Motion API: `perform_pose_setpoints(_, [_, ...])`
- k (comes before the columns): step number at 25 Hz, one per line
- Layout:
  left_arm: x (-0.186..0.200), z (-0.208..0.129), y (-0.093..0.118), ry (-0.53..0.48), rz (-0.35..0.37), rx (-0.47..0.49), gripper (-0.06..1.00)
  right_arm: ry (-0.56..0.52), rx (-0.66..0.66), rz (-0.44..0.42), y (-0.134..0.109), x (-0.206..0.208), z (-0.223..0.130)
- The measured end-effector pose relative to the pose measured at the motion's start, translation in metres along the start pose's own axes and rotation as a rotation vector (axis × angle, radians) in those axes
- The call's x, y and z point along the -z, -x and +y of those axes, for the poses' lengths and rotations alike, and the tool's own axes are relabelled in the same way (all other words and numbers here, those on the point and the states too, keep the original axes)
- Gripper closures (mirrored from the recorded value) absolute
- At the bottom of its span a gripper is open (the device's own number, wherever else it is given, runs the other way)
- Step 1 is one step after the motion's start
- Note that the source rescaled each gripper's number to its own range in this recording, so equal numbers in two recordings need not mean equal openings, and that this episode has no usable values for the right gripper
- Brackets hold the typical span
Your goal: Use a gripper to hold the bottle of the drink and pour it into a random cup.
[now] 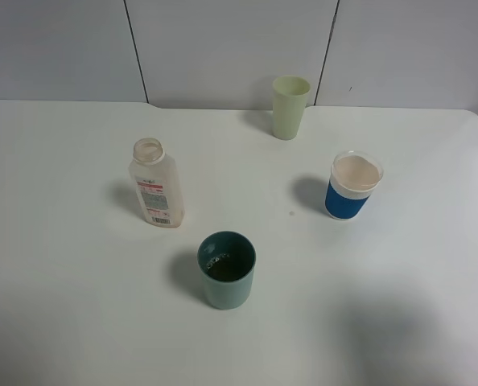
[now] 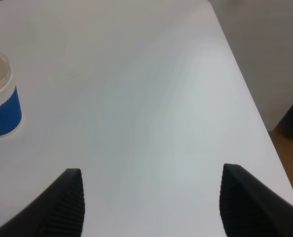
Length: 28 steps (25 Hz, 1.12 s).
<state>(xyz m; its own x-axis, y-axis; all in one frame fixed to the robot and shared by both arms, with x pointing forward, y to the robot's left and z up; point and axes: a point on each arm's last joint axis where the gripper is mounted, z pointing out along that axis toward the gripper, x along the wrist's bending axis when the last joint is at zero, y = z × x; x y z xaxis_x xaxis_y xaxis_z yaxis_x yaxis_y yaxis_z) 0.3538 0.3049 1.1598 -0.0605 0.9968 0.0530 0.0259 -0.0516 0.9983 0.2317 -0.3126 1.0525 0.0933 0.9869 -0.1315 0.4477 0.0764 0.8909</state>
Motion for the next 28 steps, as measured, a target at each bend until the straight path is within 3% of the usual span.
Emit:
perform_pose_setpoints(5, [0.033,0.001,-0.012,-0.112,0.081,0.009,-0.06,0.0,0.0,0.0,0.0,0.0,0.0])
perform_pose_setpoints(13, [0.073,-0.01,-0.008,-0.189,-0.022,0.046,-0.06,0.0,0.0,0.0,0.0,0.0,0.0])
perform_pose_setpoints(28, [0.124,-0.05,-0.016,-0.319,0.01,0.05,-0.06,0.0,0.0,0.0,0.0,0.0,0.0])
